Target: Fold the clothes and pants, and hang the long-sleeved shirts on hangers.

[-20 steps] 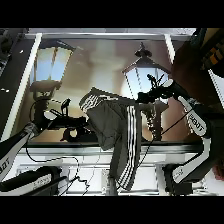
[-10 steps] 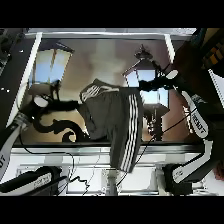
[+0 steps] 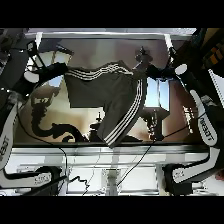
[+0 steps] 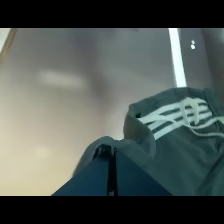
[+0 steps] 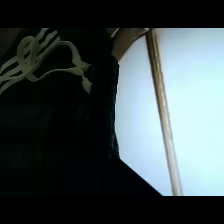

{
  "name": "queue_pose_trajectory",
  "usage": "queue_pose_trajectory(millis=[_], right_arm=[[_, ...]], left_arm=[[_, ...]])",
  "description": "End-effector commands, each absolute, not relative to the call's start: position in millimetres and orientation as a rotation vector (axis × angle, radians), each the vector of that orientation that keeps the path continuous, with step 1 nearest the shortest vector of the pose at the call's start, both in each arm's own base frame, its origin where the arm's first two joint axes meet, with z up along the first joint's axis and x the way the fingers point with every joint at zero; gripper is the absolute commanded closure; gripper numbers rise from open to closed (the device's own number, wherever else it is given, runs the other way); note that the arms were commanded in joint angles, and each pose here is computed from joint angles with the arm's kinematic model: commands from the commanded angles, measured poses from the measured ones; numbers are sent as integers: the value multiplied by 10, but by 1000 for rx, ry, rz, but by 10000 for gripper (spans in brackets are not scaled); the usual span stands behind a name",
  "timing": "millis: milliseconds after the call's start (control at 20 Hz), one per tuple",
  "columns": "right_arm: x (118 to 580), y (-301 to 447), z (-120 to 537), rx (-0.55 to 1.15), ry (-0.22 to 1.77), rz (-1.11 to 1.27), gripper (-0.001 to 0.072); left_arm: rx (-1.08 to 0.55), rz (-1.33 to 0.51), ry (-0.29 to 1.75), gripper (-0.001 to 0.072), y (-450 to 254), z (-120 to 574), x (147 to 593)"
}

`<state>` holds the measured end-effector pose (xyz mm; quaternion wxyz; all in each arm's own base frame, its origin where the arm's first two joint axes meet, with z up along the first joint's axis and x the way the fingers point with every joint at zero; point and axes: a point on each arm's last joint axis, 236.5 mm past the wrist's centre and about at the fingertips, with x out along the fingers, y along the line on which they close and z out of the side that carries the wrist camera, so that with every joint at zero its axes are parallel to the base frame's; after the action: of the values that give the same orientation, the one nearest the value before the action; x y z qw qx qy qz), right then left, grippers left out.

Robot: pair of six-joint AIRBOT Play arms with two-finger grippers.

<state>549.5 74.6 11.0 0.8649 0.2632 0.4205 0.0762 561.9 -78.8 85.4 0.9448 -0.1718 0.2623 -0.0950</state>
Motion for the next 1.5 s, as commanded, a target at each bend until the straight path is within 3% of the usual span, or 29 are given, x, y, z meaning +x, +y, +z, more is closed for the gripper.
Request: queue_pose_trajectory(millis=[0, 450, 750, 800, 850, 900, 950, 1050, 1100, 1150, 1300, 1450], right_arm=[[5204, 484, 79, 556, 834, 35, 692], [3643, 376, -259, 678, 827, -90, 692], [3501, 370, 62, 666, 727, -57, 692], [3503, 369, 67, 666, 725, -57, 691], [3501, 371, 60, 666, 728, -57, 691], [3502, 370, 61, 666, 727, -57, 691], [3503, 369, 62, 666, 727, -57, 690], [3502, 370, 61, 665, 727, -57, 690], [3501, 371, 60, 665, 728, -57, 690], [3499, 372, 58, 665, 729, -57, 690], [3490, 378, 50, 665, 735, -56, 690], [3490, 378, 50, 665, 735, -56, 690]], left_arm=[[-338, -228, 521, 699, -1079, 770, 5879], [-301, -331, 427, 698, -2004, 905, 5999], [-290, -386, 462, 688, -2272, 858, 5873], [-286, -421, 528, 588, -2305, 767, 5774], [-286, -458, 607, 357, -2304, 678, 5648], [-307, -489, 701, 176, -2276, 587, 5497], [-322, -527, 819, 113, -2207, 487, 5284], [-335, -587, 1008, 151, -1937, 416, 4889], [-348, -591, 1052, 277, -1747, 470, 4762], [-362, -575, 1055, 346, -1567, 561, 4689], [-399, -510, 1030, 354, -1192, 767, 4287], [-488, -448, 1121, 355, -1152, 467, 3549]])
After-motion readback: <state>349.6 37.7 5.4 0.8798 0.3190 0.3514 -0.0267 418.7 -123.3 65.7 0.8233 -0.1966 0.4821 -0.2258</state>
